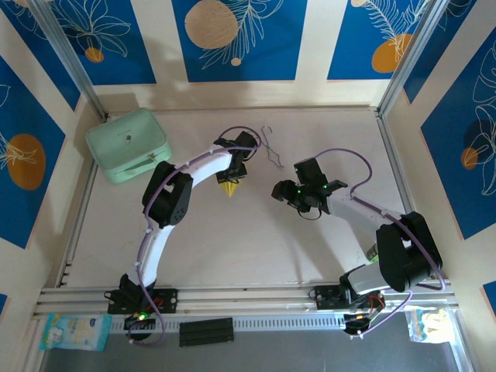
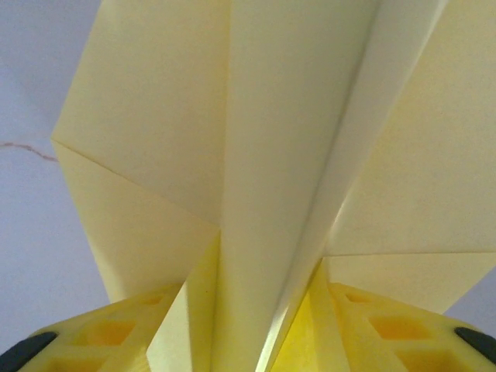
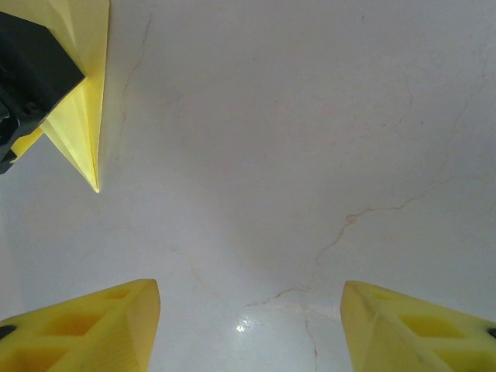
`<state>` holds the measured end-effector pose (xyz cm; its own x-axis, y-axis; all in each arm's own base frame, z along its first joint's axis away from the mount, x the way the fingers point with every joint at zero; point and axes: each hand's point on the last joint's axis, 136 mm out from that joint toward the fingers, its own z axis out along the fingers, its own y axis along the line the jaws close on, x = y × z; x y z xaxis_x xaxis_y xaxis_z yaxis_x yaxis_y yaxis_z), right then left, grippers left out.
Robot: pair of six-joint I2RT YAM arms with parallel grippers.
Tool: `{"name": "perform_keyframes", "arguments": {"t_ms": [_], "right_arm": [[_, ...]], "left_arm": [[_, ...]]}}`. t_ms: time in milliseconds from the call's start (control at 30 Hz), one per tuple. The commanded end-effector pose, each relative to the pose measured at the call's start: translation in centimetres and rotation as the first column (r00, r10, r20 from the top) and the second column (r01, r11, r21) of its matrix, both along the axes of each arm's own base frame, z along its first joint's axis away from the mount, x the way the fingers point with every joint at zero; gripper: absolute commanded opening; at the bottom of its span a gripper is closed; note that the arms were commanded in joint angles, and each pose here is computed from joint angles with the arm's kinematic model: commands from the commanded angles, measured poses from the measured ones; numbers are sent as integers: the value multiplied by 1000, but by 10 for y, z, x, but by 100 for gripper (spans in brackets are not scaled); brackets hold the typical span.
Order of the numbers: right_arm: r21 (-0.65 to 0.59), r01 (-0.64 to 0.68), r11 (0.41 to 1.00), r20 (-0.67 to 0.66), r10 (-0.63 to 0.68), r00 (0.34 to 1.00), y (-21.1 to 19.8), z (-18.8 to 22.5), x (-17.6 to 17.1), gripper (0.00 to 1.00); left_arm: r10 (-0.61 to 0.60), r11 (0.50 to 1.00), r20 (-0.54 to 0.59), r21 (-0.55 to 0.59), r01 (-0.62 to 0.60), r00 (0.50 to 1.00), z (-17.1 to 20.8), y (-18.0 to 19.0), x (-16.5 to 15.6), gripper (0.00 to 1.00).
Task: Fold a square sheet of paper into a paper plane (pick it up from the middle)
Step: Move the paper plane to the center of the table, then reset both arms
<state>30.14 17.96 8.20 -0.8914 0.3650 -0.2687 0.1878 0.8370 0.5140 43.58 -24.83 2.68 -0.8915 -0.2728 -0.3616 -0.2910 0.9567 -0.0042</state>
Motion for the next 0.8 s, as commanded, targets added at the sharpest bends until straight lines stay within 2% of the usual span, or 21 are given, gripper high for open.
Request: {"name": "perform_keyframes", "arguments": {"t_ms": [0,267,533,767], "right_arm": [[6,-18,1000,0,18,1000,-1,2,-4,63],[13,-19,1000,8,19,1000,1,5,-1,63],[9,-14,1000,21,14,1000,-1,11,1,64],[-25,3,1000,104,-1,995,-16,44,14,66]], "left_arm": [[8,1000,-19,24,-8,1000,6,6,-1,50],[-8,999,22,-48,9,1000,36,-4,2,55],[-18,998,62,-57,21,998,64,0,0,60],[-24,997,153,-72,36,988,114,11,-6,67]]}}
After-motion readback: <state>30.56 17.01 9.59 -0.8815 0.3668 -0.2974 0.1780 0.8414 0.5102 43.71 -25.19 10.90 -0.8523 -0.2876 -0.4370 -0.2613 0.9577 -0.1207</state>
